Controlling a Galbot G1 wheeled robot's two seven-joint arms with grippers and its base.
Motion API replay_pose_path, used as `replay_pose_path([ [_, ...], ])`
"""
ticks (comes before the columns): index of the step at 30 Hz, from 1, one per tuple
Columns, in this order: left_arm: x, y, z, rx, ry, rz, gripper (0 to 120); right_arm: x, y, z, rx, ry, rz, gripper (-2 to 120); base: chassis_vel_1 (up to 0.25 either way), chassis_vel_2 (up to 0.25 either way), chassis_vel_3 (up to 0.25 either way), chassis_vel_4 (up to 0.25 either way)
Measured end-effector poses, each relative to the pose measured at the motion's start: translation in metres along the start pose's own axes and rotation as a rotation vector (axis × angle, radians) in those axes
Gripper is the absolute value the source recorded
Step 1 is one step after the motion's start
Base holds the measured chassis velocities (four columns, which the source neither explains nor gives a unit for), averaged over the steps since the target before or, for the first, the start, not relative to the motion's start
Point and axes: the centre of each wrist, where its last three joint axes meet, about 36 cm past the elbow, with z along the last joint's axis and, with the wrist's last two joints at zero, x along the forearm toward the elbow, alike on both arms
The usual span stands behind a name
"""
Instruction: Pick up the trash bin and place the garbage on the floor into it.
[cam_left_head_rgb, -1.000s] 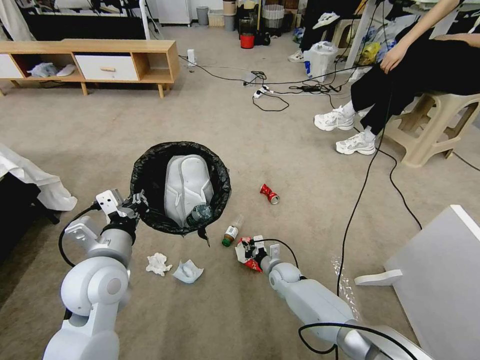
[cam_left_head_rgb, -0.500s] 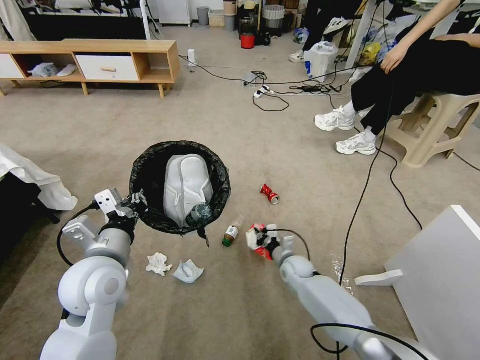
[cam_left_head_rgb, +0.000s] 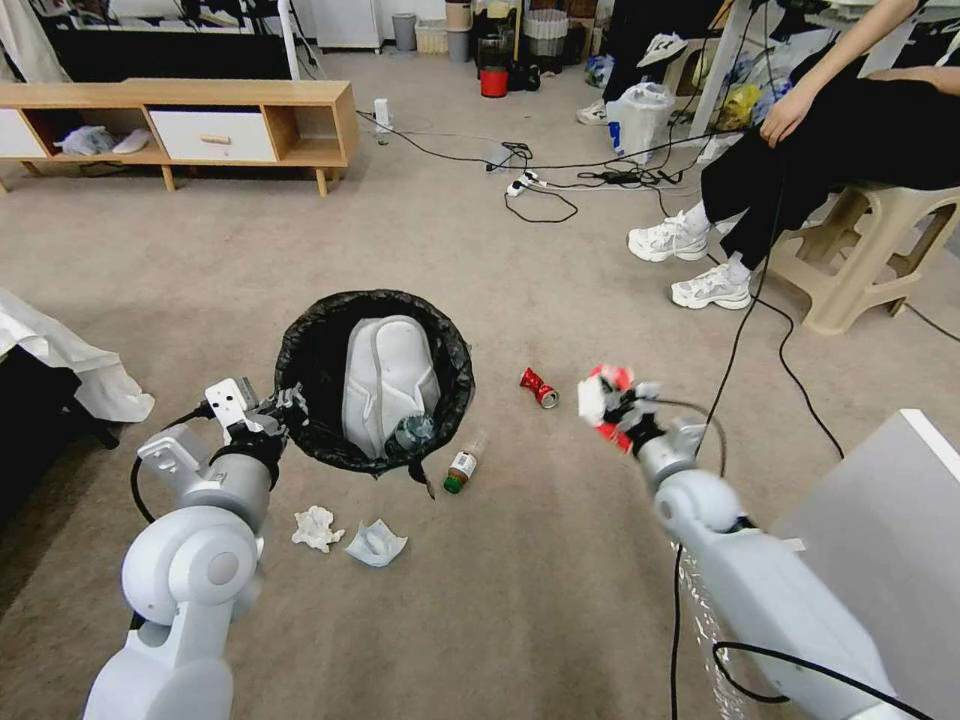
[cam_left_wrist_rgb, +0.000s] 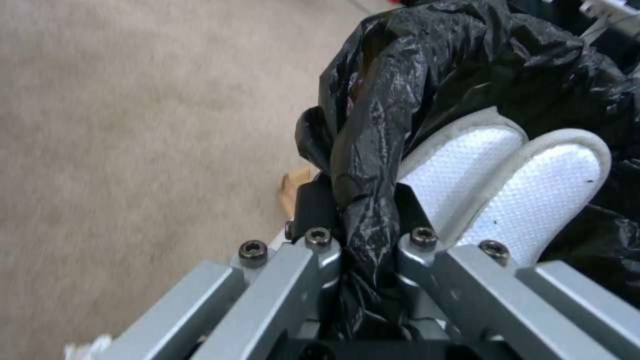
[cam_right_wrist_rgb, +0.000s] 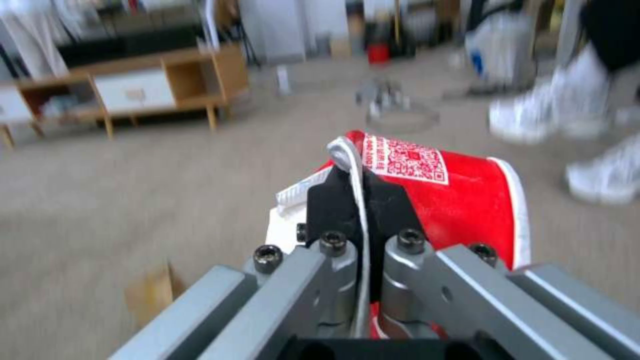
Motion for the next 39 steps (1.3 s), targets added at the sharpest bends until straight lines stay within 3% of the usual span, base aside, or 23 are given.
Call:
replay_pose_path([
  [4,0.006,-0.003,-0.005,0.023,0.053,-0.019,4,0.004,0.001,-0.034,0.006,-0.09,-0.019,0,0.0,0.0,0.0,0.0],
  [6,0.012,-0.008,-0.009,0.054,0.121,-0.044,4,0.015,0.011,-0.074,-0.001,-0.198,-0.082,0,0.0,0.0,0.0,0.0],
  [14,0.018,-0.015,-0.012,0.119,0.213,-0.041,4,0.034,0.03,-0.112,-0.022,-0.336,-0.27,0,0.0,0.0,0.0,0.0],
  [18,0.02,-0.018,-0.011,0.143,0.244,-0.028,4,0.037,0.036,-0.118,-0.026,-0.392,-0.37,0,0.0,0.0,0.0,0.0],
  [26,0.017,-0.031,-0.004,0.18,0.313,-0.008,4,0.046,0.068,-0.124,-0.061,-0.471,-0.724,0,0.0,0.0,0.0,0.0],
  [39,0.008,-0.045,0.002,0.146,0.348,0.043,4,0.049,0.101,-0.125,-0.066,-0.454,-0.989,0,0.0,0.0,0.0,0.0],
])
